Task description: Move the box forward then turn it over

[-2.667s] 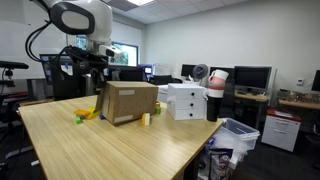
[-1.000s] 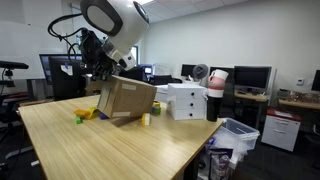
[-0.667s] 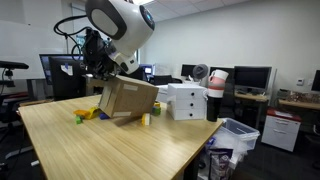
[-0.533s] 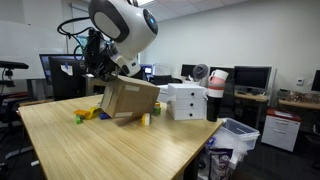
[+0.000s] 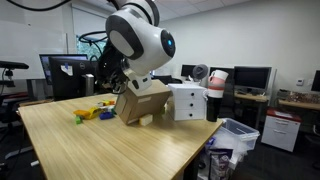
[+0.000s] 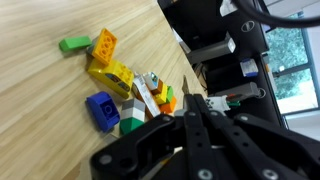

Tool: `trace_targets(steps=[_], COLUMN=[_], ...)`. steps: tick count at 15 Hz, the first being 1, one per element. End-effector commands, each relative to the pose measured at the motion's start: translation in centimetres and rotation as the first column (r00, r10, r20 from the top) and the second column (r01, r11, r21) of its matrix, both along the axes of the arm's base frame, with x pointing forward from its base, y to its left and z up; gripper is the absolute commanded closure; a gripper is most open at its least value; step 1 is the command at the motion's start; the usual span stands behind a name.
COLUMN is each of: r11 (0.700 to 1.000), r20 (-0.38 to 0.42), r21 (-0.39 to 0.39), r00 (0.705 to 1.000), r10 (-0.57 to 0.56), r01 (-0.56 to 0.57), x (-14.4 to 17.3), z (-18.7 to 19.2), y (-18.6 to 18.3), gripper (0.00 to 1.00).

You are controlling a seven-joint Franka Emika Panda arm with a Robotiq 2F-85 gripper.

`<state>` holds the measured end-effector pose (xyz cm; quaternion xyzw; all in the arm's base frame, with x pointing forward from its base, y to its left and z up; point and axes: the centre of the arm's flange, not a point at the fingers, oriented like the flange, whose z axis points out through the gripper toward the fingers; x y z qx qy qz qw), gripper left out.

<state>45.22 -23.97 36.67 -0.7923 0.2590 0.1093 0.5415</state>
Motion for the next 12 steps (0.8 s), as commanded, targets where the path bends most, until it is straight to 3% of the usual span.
trace_targets(steps=[1,7,12], r11=[0.996,0.99,0.992], r20=[-0.057,-0.119,-0.134], r21=[0.004,-0.043,-0.041], r00=[0.995,0.983,0.983], r10=[-0.083,-0.141,-0.127], r01=[0.084,0.137,0.122], x=[1.5,2.6,2.9], z=[-0.5,-0.7,-0.6], y=[-1.7,-3.0,-3.3], gripper=[0.98,0.98,0.98])
